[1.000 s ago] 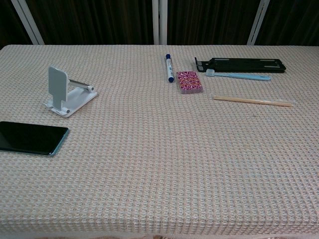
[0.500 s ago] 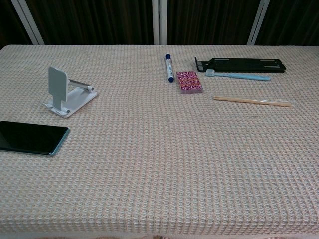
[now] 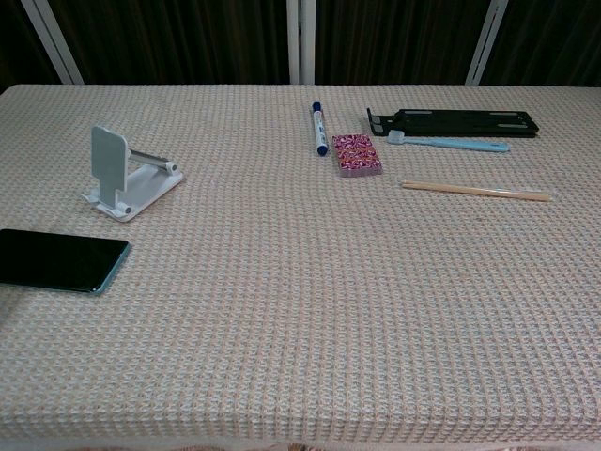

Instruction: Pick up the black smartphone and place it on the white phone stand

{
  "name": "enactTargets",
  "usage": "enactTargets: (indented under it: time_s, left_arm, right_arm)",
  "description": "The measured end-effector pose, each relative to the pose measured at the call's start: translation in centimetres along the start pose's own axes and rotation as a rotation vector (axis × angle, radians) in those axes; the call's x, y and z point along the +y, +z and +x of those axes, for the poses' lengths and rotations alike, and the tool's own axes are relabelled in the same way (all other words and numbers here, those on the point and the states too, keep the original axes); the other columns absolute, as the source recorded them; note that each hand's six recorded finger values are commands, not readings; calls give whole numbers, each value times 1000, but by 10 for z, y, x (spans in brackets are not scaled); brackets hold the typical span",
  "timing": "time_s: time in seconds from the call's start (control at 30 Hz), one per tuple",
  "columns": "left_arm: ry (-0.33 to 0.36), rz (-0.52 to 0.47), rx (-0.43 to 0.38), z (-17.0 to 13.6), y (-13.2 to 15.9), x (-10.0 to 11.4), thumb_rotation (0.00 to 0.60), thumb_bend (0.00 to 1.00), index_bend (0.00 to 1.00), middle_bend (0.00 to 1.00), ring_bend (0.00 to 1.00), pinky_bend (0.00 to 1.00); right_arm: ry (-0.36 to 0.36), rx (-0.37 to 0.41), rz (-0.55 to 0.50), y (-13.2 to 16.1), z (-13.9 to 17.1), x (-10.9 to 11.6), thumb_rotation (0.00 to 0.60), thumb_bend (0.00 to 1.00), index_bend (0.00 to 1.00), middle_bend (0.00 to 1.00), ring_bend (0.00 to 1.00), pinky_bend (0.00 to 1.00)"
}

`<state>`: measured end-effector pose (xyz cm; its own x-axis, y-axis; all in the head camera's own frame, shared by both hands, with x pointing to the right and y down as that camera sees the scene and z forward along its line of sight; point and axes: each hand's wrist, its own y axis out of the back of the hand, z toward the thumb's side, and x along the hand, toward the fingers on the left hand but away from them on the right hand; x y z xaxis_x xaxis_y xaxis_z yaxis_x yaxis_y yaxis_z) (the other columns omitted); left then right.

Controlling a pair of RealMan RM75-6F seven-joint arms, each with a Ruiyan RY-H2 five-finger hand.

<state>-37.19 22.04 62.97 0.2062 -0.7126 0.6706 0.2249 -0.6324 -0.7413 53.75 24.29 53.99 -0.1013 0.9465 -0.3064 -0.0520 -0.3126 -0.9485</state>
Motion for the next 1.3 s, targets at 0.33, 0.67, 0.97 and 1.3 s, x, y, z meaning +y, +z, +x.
enactTargets:
  time_s: [0.33, 0.67, 0.97, 1.3]
  left_arm:
    - [-101, -32, -47, 39, 39, 1, 600, 164, 74, 0, 0, 147]
    - [-144, -15, -77, 64, 63, -10, 600, 165, 120, 0, 0, 146]
    - [-165, -8, -58, 70, 64, -15, 600, 164, 169, 0, 0, 146]
    - [-163, -7, -60, 76, 66, -18, 600, 164, 182, 0, 0, 146]
  right_arm:
    - [1, -6, -2, -4, 1, 0, 600, 250, 0, 0, 0, 0]
    - [-1, -24, -4, -12, 3, 2, 600, 263, 0, 0, 0, 0]
    - [2, -27, -4, -14, 3, 1, 600, 275, 0, 0, 0, 0]
    - [3, -36, 0, -15, 4, 2, 600, 295, 0, 0, 0, 0]
